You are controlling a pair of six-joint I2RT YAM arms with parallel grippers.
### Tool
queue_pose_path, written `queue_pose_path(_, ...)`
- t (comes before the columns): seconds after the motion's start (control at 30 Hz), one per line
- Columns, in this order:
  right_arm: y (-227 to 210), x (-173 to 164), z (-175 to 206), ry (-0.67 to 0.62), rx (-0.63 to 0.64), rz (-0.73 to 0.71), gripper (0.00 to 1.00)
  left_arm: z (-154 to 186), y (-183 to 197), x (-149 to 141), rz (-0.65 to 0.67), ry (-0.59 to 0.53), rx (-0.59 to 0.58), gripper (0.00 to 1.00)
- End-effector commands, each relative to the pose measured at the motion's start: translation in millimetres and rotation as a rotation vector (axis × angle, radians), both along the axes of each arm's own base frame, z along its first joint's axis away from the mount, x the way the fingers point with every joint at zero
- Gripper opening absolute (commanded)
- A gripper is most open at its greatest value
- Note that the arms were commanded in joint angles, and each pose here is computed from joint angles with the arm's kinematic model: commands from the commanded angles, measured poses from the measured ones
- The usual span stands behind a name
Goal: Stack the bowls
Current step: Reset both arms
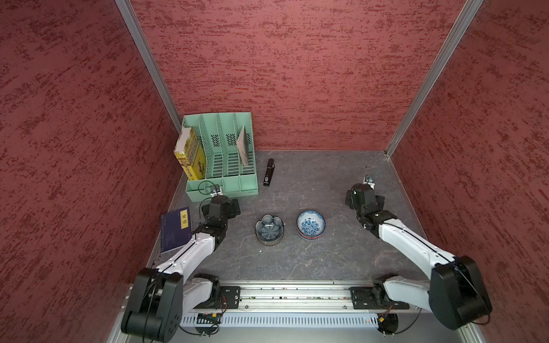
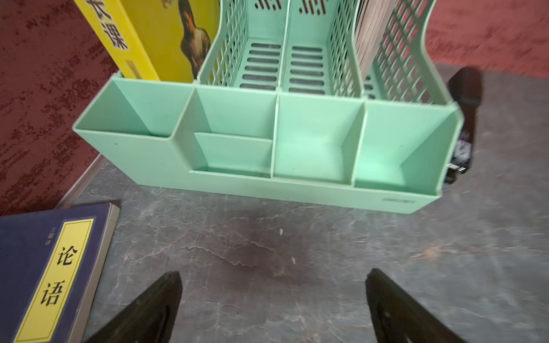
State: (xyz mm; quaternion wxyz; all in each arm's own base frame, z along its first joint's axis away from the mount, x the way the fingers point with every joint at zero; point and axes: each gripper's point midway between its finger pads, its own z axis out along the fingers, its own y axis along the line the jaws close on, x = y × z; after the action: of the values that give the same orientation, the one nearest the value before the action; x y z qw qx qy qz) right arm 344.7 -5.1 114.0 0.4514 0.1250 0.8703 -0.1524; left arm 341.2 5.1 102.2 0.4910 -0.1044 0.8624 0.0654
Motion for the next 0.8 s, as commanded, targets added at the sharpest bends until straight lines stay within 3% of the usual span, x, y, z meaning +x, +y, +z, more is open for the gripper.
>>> queue_pose_path(0.0, -26, 20, 21, -0.242, -0.013, -0.086, 0.98, 39, 9, 30, -0.027, -0.259, 0.087, 1.0)
queue_pose_path(0.13, -45, 45, 32, -0.376, -0.024, -0.098, 0.98, 29, 19, 59, -0.076, -0.226, -0.01, 1.0)
queue_pose_path(0.2, -55, 50, 17, -0.326, 0.039, -0.102, 0.96, 22, 20, 69, -0.112, -0.248, -0.054, 1.0)
queue_pose_path(0.33, -41, 39, 25, -0.44, 0.087, 0.048, 0.97, 16, 8, 60, -0.168, -0.308, -0.034, 1.0)
queue_pose_path(0.4, -37, 44, 23, -0.423, 0.093, 0.086, 0.97, 14, 6, 60, -0.179, -0.295, -0.04, 1.0)
queue_pose_path(0.5, -9, 59, 6, -0.353, 0.107, 0.262, 0.98, 13, 5, 60, -0.186, -0.291, -0.047, 1.0)
queue_pose_path(0.53, -6, 57, 7, -0.417, 0.089, 0.281, 0.98, 11, 6, 59, -0.185, -0.28, -0.049, 1.0)
queue_pose_path(0.77, -12, 55, 5, -0.392, 0.1, 0.241, 0.98, 12, 5, 59, -0.184, -0.286, -0.047, 1.0)
